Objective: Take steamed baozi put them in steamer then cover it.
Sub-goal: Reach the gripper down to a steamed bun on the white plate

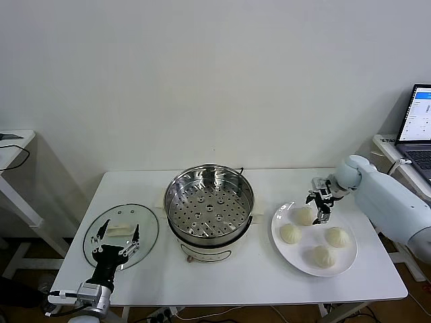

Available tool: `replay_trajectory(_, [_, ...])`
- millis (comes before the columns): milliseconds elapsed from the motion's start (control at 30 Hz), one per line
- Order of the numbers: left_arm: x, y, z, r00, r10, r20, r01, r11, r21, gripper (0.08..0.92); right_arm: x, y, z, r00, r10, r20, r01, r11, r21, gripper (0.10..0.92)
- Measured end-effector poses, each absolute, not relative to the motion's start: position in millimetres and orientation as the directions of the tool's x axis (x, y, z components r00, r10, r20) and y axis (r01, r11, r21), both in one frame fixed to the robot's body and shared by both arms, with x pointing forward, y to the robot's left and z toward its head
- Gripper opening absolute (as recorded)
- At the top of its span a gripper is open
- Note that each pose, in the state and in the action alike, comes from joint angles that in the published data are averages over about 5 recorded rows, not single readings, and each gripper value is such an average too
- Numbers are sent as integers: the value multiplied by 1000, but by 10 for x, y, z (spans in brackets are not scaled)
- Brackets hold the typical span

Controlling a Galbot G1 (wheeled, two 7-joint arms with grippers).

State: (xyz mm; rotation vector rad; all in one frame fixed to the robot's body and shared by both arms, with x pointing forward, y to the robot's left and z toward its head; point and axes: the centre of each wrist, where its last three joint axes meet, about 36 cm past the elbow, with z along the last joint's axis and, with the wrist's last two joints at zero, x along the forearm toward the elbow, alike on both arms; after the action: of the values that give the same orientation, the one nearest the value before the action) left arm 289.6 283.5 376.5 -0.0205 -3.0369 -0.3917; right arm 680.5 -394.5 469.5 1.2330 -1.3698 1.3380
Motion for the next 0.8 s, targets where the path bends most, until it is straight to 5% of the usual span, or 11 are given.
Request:
replay_trajectory(400, [2886, 2829, 3756, -997, 0, 82, 21, 967, 253, 823, 6831, -3912, 4631, -160, -70, 985, -984, -67, -164, 820])
replay_trajectory(800, [2881, 2812, 3759, -997, -2, 80, 18, 968, 249, 823, 6829, -3883, 4632, -166, -69, 984, -982, -80, -172, 696])
